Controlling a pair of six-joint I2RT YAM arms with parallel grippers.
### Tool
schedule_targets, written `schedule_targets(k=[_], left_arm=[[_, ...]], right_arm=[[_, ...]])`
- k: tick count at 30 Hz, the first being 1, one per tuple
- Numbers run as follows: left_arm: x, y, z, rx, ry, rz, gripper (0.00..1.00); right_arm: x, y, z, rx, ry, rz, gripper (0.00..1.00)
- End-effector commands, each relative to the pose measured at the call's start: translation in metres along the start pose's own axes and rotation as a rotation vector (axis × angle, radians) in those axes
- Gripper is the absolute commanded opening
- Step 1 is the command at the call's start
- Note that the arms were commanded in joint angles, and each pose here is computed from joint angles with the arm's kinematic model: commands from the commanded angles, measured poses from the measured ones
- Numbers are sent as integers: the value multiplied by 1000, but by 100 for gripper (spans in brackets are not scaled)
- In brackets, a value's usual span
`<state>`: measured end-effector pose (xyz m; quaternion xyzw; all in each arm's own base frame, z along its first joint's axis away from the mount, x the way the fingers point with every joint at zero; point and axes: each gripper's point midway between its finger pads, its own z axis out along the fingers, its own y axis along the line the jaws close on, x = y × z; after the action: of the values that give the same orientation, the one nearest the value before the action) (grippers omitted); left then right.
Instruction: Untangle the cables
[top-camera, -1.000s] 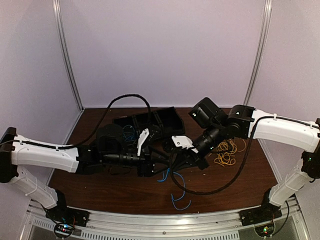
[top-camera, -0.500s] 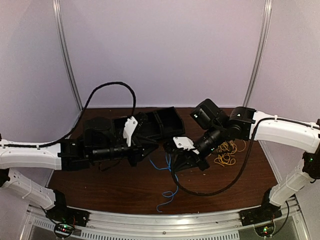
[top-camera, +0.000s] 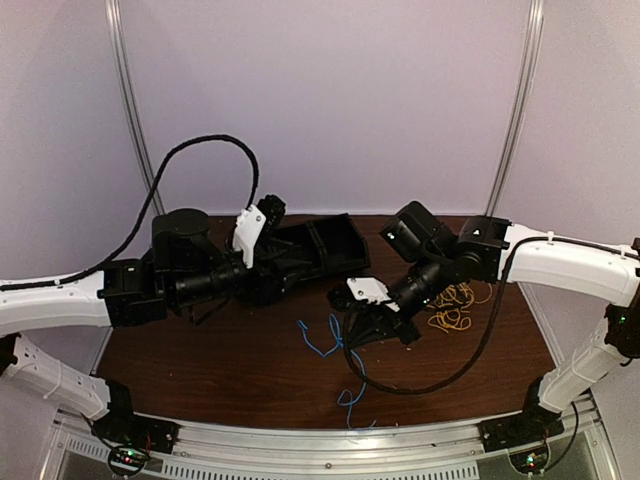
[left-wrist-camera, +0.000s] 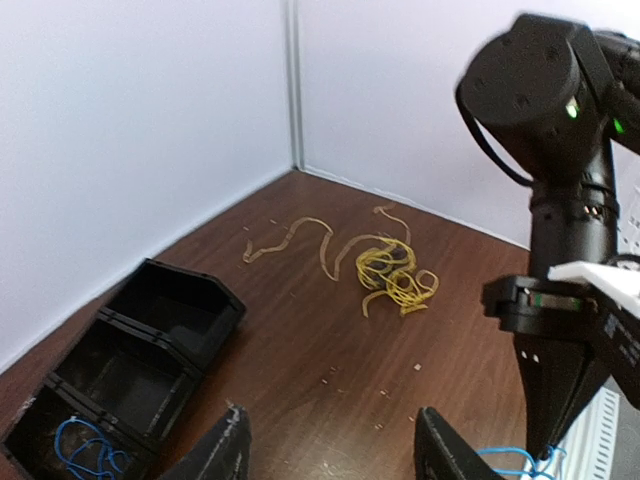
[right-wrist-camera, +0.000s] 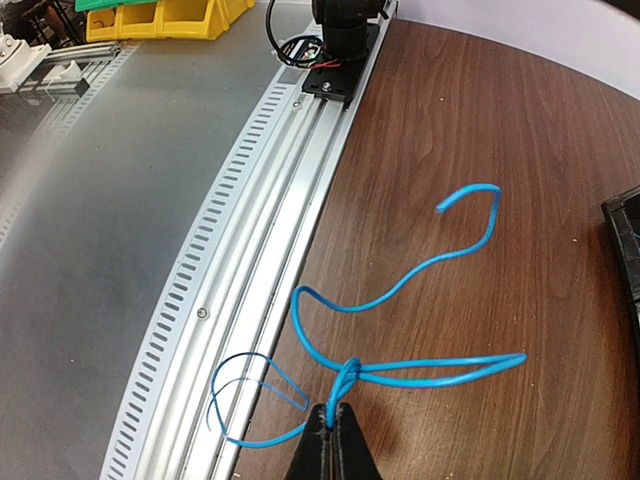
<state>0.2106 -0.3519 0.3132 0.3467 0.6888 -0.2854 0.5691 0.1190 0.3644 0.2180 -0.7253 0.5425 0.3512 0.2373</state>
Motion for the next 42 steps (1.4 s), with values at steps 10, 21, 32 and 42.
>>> schedule_targets(k=[10, 21, 32, 42], left_arm=[[52, -62, 12, 350, 108, -122, 67], [73, -83, 30, 440, 158, -117, 68], [68, -100, 57, 523, 88, -160, 66], [74, -92, 38, 531, 59, -149, 66]], right_arm=[[0, 7, -2, -20, 1, -18, 0], [-2, 6, -2, -20, 3, -14, 0], [-1, 7, -1, -25, 7, -12, 0], [4, 11, -6, -14, 24, -12, 0]])
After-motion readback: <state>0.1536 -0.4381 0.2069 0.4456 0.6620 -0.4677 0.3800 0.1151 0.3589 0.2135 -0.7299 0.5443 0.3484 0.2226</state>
